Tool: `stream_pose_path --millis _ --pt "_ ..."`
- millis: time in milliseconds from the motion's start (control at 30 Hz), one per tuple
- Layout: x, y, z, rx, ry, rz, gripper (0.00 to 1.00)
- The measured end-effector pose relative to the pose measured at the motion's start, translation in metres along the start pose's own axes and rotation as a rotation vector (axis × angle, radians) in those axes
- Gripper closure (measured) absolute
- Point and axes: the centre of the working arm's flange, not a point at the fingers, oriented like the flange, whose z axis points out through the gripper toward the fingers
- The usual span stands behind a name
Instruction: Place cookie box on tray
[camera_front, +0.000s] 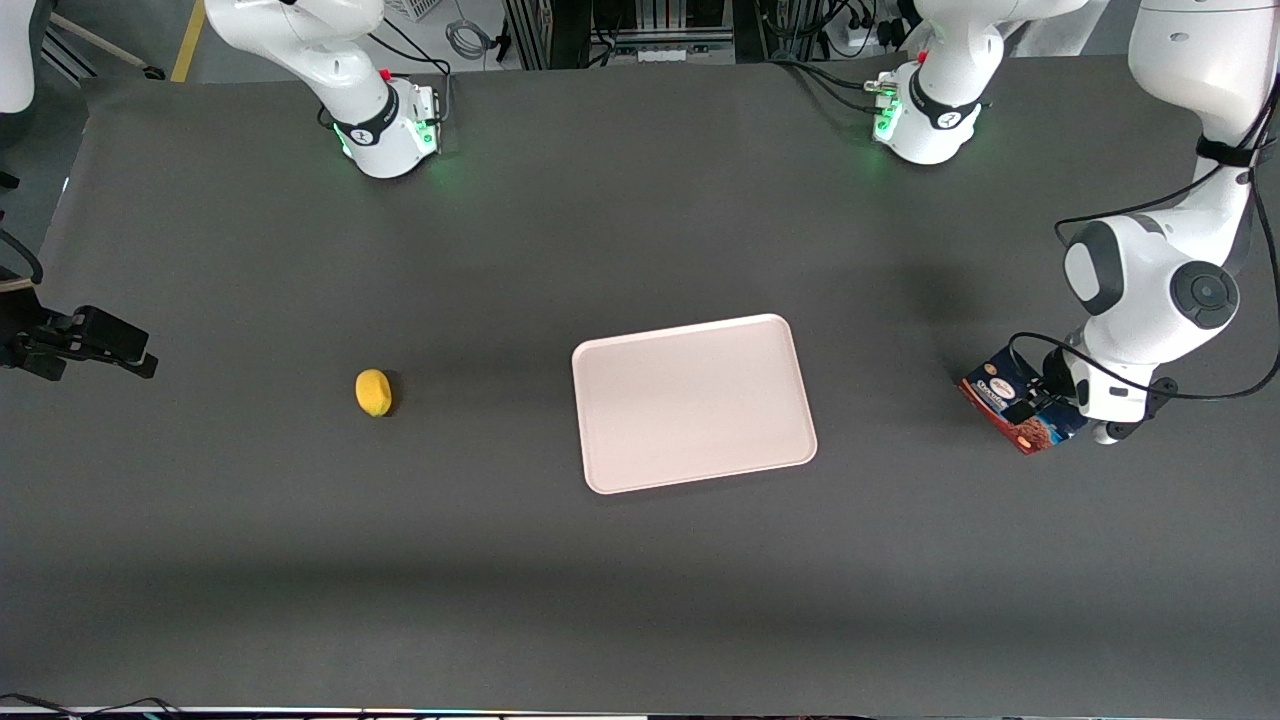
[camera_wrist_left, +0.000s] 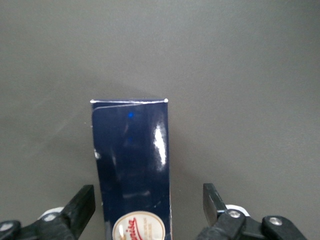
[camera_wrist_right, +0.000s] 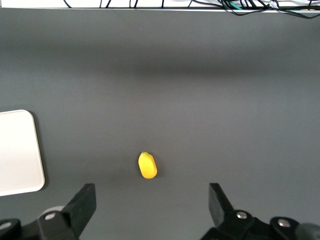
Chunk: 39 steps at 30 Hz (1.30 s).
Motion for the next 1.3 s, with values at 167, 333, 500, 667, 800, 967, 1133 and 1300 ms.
stream_pose_path --millis 167,333,500,667,800,967,1133,1300 --pt "0.000 0.001 0.001 0.001 -0.001 0.001 0.36" --pt "0.000 0.001 0.000 0.000 0.000 0.001 0.42" --pt "0.000 0.002 -0.001 -0.001 0.002 0.001 0.64" --pt "0.001 0.004 -0.003 -0.003 0.003 0.003 0.73" --pt "0.004 0.009 -0.009 0.004 -0.012 0.011 0.75" --pt "0.012 0.021 -0.030 0.011 -0.030 0.034 0.78" --pt "0.019 0.039 -0.067 0.000 -0.024 0.115 0.78" --pt "0.015 0.067 -0.120 -0.027 -0.002 0.240 0.78"
